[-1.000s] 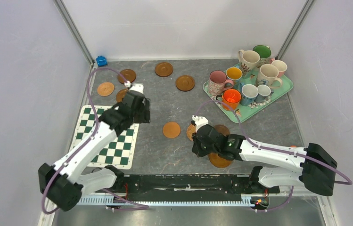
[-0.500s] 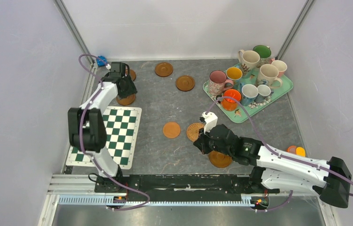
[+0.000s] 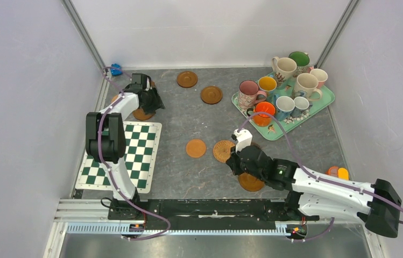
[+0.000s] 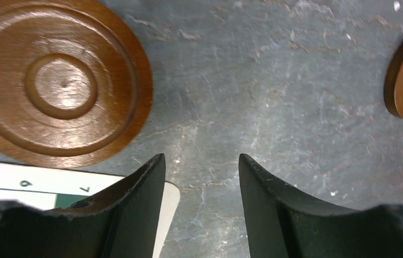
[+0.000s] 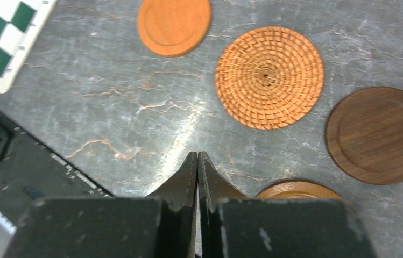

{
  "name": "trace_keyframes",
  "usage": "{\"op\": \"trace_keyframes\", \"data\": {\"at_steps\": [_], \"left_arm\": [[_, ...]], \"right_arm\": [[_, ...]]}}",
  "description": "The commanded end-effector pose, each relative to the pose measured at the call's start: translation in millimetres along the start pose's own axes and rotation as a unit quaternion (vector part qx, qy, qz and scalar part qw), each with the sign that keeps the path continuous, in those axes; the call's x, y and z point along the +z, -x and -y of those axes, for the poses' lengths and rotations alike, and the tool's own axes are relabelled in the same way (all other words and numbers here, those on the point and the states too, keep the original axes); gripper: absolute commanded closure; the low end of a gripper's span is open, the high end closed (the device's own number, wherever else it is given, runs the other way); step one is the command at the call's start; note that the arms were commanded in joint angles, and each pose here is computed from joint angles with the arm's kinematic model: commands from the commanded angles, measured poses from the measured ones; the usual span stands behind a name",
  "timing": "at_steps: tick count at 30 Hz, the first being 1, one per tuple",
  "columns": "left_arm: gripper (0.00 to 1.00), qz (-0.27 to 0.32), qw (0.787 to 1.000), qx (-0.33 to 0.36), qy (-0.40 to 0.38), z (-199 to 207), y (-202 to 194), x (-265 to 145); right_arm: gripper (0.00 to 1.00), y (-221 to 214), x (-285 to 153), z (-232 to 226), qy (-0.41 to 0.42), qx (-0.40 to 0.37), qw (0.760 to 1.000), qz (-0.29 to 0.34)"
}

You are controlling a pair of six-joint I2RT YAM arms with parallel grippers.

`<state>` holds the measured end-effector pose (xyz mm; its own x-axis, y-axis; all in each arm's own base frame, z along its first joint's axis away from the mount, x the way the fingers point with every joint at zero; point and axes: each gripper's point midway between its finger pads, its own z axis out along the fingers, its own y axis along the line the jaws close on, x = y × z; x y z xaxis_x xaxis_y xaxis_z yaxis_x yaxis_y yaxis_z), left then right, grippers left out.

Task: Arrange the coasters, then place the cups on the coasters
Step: Move the coaster to the corner of the board.

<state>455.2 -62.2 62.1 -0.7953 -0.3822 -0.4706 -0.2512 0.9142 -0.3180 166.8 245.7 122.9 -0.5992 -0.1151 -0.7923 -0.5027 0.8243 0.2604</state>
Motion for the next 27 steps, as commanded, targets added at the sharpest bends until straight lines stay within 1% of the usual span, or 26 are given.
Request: {"op": "trace_keyframes", "data": {"at_steps": [1, 4, 8, 13, 16, 18, 19, 23, 27], "left_arm": [[0.41, -0.017, 0.996, 0.004, -0.087, 32, -14, -20], [0.4, -0.039, 0.993, 0.007, -0.107, 42, -36, -32], [0.4, -0.054, 0.991, 0.016, -0.123, 51, -51, -52], [0.39, -0.033, 0.991, 0.036, -0.123, 53, -44, -77], [0.39, -0.027, 0.994, 0.039, -0.102, 47, -40, -82], [0.39, -0.022, 0.993, 0.04, -0.11, 50, -38, -90], [0.39, -0.021, 0.992, 0.038, -0.119, 53, -38, -95], [0.38, -0.017, 0.988, 0.04, -0.146, 58, -49, -117], [0.37, -0.025, 0.985, 0.049, -0.164, 54, -72, -136]], "right_arm": [[1.0, 17, 13, 12, -0.058, 0.003, 0.998, 0.031], [1.0, 21, 25, 22, -0.095, -0.001, 0.995, 0.034], [1.0, 24, 43, 18, -0.095, -0.012, 0.995, 0.025], [1.0, 29, 61, 15, -0.079, -0.027, 0.996, 0.034], [1.0, 31, 73, 23, -0.09, -0.034, 0.995, 0.027], [1.0, 29, 80, 30, -0.099, -0.036, 0.994, 0.015], [1.0, 32, 84, 32, -0.1, -0.033, 0.994, 0.022], [1.0, 18, 96, 46, -0.112, -0.039, 0.993, 0.0], [1.0, 7, 103, 53, -0.119, -0.049, 0.991, -0.021]]}}
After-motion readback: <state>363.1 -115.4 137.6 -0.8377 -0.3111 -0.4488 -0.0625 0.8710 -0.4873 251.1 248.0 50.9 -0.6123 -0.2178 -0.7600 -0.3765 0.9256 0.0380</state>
